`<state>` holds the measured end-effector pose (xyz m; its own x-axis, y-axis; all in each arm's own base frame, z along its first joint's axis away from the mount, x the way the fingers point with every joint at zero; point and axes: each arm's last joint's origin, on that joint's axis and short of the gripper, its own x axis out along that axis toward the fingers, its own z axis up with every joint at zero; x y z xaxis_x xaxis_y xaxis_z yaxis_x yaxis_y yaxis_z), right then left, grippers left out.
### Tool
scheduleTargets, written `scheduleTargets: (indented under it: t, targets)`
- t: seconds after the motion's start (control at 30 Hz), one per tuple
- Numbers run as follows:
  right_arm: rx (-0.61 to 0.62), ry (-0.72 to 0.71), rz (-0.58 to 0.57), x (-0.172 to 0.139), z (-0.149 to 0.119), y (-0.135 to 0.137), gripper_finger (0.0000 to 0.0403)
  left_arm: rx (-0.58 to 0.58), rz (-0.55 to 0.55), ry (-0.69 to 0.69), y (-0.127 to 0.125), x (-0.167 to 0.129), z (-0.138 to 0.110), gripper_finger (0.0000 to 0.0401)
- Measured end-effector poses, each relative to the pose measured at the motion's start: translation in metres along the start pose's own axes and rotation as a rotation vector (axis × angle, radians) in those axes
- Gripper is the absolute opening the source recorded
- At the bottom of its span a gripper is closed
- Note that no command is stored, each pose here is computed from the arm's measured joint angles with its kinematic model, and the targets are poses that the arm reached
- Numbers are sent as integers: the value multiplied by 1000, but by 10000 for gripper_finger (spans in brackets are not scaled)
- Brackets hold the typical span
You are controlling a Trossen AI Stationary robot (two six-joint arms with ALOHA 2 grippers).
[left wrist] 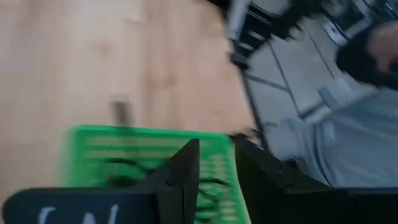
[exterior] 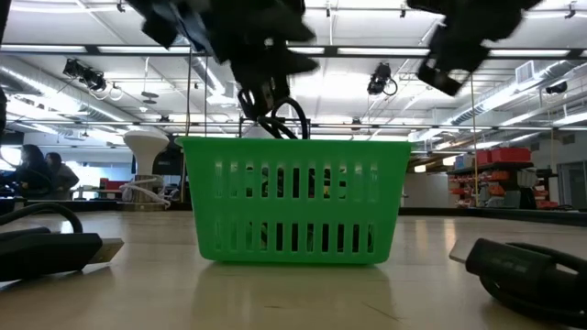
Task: Pick & Place USB Port
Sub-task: Put the black charger cable into the green bin
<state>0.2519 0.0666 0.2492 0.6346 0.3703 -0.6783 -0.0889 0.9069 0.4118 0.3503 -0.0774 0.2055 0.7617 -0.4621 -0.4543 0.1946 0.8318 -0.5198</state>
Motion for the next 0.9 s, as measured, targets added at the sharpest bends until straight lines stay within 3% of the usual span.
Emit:
scheduleTargets:
  t: [0.27, 0.47, 0.57, 0.67, 0.77, 0.9]
  targets:
    - [181, 16, 154, 29, -51, 28, 111, 152, -97, -23, -59, 14, -24, 108]
    - [168, -131, 214, 32, -66, 57, 111, 141, -58, 8, -90, 18, -48, 108]
    - [107, -238, 222, 29, -67, 71, 111, 41, 4, 61, -101, 18, -65, 108]
    - [31, -329, 200, 26, -67, 79, 111, -147, 103, 73, -109, 17, -80, 108]
    - [-21, -365, 175, 25, -68, 81, 111, -357, 162, 55, -118, 15, -91, 108]
    - [-68, -381, 150, 25, -67, 81, 111, -536, 186, 5, -133, 13, -104, 108]
